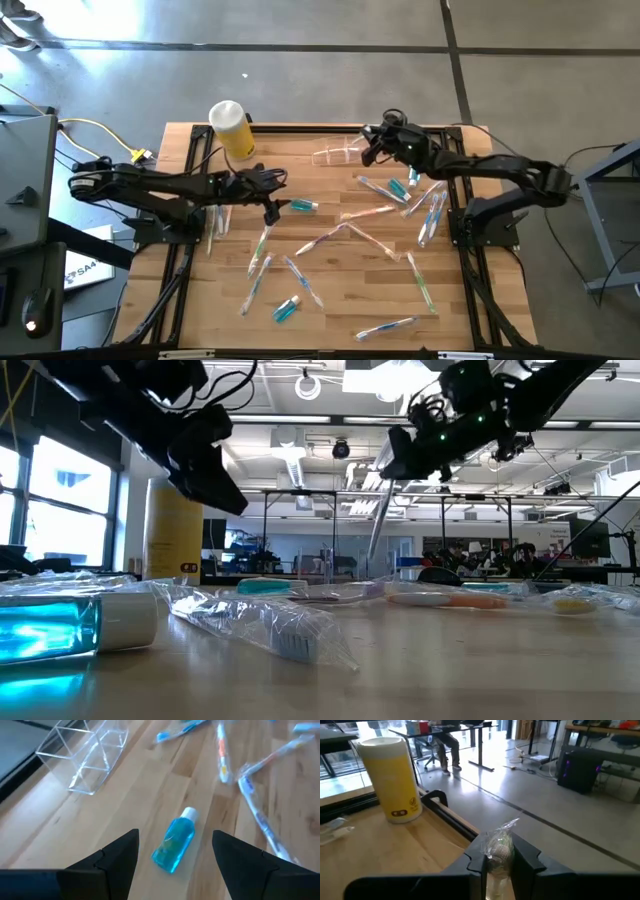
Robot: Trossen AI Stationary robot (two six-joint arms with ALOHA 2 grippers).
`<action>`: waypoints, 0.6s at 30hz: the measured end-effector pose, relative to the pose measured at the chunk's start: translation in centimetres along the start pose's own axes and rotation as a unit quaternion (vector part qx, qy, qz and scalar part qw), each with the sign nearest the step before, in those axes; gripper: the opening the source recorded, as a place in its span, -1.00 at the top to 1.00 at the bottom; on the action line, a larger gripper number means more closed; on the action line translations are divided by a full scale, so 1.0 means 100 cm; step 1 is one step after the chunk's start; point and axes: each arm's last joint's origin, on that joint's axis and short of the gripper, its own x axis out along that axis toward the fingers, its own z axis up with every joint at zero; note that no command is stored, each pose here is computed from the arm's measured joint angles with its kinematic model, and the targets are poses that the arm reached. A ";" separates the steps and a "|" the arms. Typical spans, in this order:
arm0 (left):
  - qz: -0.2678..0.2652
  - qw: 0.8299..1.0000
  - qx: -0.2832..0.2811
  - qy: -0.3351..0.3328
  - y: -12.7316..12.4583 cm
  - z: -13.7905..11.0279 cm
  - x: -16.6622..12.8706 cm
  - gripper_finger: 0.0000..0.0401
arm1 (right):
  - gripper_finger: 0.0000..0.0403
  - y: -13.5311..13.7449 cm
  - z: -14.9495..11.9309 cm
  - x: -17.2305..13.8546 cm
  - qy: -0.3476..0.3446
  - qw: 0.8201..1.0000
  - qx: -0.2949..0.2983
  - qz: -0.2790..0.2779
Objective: Pick & Place toothbrushing station
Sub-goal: Put the green toothbrush into the transparent organizer
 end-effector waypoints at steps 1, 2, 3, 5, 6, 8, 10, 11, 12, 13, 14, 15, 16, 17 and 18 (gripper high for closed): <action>-0.003 1.000 -0.001 -0.006 0.000 -0.002 0.001 -0.22 | 0.79 -0.002 -0.003 0.004 0.006 1.000 0.001 -0.002; -0.006 1.000 -0.001 -0.007 0.000 -0.004 0.001 -0.22 | 0.79 -0.003 -0.005 0.008 0.013 1.000 0.000 -0.006; -0.007 1.000 -0.001 -0.009 0.000 -0.004 0.001 -0.22 | 0.79 -0.005 -0.007 0.012 0.020 1.000 -0.001 -0.010; -0.016 1.000 -0.002 -0.012 -0.001 -0.004 0.002 -0.22 | 0.79 -0.007 -0.011 0.020 0.036 0.999 -0.003 -0.007; -0.019 1.000 -0.002 -0.011 -0.001 -0.004 0.002 -0.22 | 0.79 -0.007 -0.013 0.023 0.046 0.999 0.000 -0.002; -0.032 0.999 -0.003 -0.011 -0.002 -0.003 0.002 -0.22 | 0.79 -0.009 -0.018 0.029 0.063 0.998 0.010 0.007; -0.049 0.999 -0.004 -0.016 -0.003 -0.002 0.002 -0.22 | 0.79 -0.009 -0.020 0.033 0.072 0.997 0.015 0.008; -0.059 0.998 -0.004 -0.018 -0.004 -0.002 0.002 -0.22 | 0.79 -0.010 -0.019 0.034 0.072 0.997 0.017 0.006; -0.068 0.998 -0.003 -0.017 -0.004 -0.002 0.002 -0.22 | 0.77 -0.011 -0.020 0.035 0.075 0.997 0.018 0.006; -0.073 0.997 -0.003 -0.016 -0.004 -0.002 0.002 -0.22 | 0.76 -0.012 -0.020 0.035 0.077 0.997 0.019 0.009; -0.080 0.997 -0.003 -0.014 -0.005 -0.002 0.002 -0.22 | 0.73 -0.012 -0.021 0.035 0.081 0.996 0.019 0.018; -0.084 0.996 -0.005 -0.013 -0.005 -0.002 0.001 -0.22 | 0.70 -0.011 -0.021 0.035 0.086 0.996 0.015 0.030; -0.088 0.996 -0.007 -0.012 -0.005 -0.002 0.001 -0.22 | 0.66 -0.011 -0.023 0.035 0.092 0.995 0.012 0.034; -0.093 0.996 -0.009 -0.011 -0.006 -0.002 0.001 -0.22 | 0.62 -0.011 -0.024 0.035 0.095 0.995 0.012 0.036; -0.096 0.995 -0.010 -0.011 -0.006 -0.002 0.001 -0.22 | 0.57 -0.011 -0.024 0.035 0.096 0.995 0.011 0.036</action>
